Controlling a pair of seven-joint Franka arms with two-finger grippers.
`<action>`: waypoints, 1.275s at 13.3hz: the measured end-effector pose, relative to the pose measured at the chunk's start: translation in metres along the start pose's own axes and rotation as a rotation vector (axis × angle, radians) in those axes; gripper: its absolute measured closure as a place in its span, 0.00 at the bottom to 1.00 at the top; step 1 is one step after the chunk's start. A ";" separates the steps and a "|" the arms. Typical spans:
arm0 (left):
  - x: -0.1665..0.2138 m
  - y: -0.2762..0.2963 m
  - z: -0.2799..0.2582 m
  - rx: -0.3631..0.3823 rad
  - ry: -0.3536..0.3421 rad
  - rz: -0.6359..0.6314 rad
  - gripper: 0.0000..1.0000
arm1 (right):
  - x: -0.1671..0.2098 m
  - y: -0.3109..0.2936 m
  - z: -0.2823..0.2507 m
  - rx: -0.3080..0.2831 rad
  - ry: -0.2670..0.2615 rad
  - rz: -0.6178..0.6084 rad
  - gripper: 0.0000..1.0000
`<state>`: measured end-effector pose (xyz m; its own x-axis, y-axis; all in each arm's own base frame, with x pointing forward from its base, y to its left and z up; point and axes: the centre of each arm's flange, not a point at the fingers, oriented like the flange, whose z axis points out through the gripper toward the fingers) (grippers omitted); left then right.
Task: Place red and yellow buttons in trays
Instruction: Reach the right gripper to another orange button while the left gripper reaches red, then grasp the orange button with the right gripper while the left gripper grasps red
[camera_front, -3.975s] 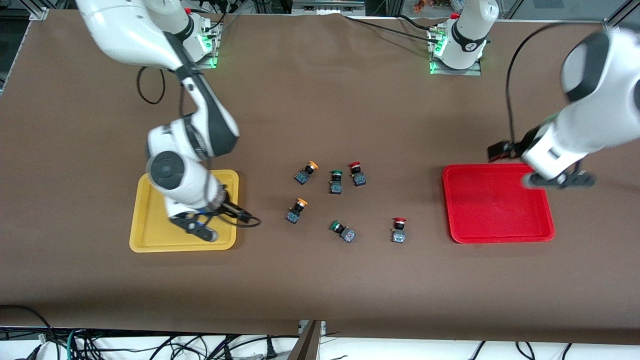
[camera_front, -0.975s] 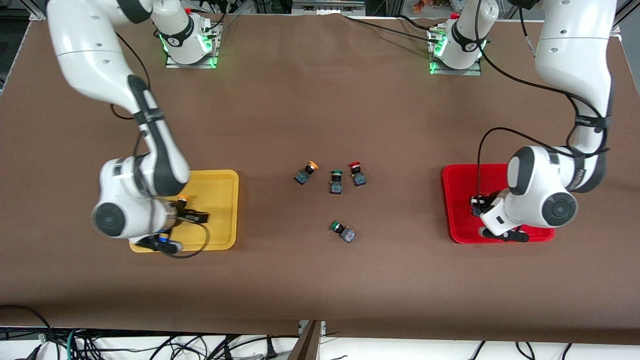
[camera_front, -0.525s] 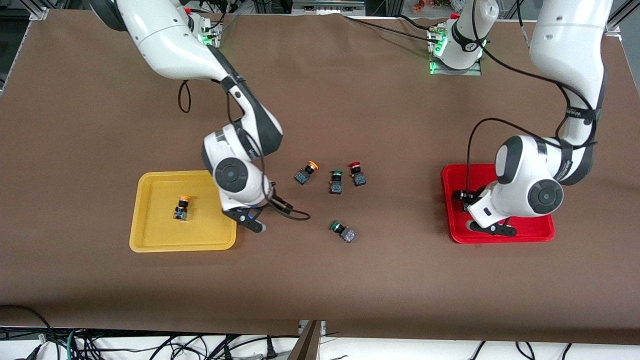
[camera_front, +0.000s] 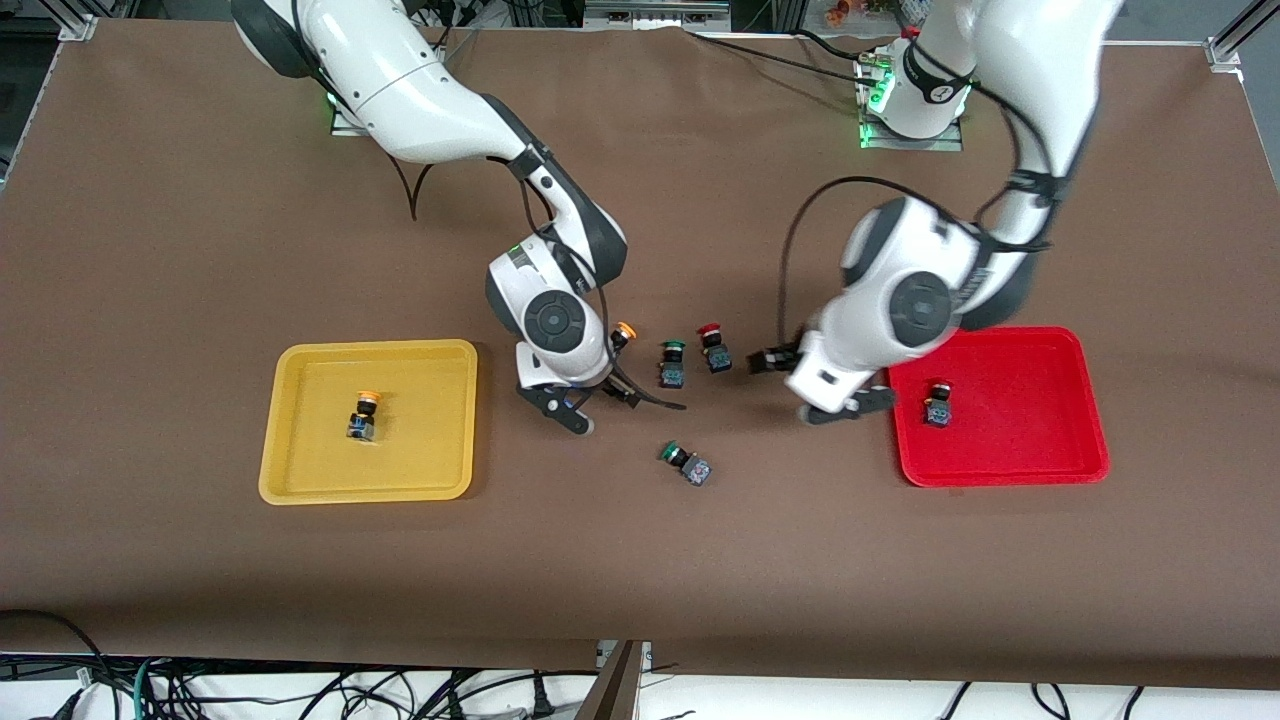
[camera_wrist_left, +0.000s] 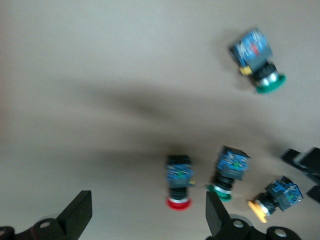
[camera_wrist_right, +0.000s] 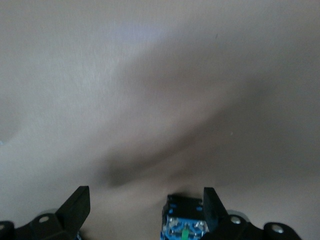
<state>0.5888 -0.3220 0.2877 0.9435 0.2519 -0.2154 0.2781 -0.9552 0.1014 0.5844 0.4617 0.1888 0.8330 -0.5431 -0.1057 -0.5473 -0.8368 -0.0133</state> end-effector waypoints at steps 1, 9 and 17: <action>-0.008 0.011 0.025 0.026 0.001 0.008 0.00 | -0.004 0.001 0.004 -0.010 -0.003 -0.005 0.00; -0.028 0.028 0.100 0.121 -0.018 0.023 0.00 | -0.012 0.015 0.015 -0.114 -0.046 -0.047 0.00; -0.026 0.030 0.128 0.096 -0.004 -0.005 0.19 | -0.007 0.016 0.006 -0.102 -0.066 -0.047 0.59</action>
<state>0.5499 -0.3773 0.1724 0.9412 0.2563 -0.2199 0.2641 -0.9645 0.0063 0.5695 0.4521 0.1836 0.8487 -0.5001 -0.1722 -0.4937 -0.8658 0.0811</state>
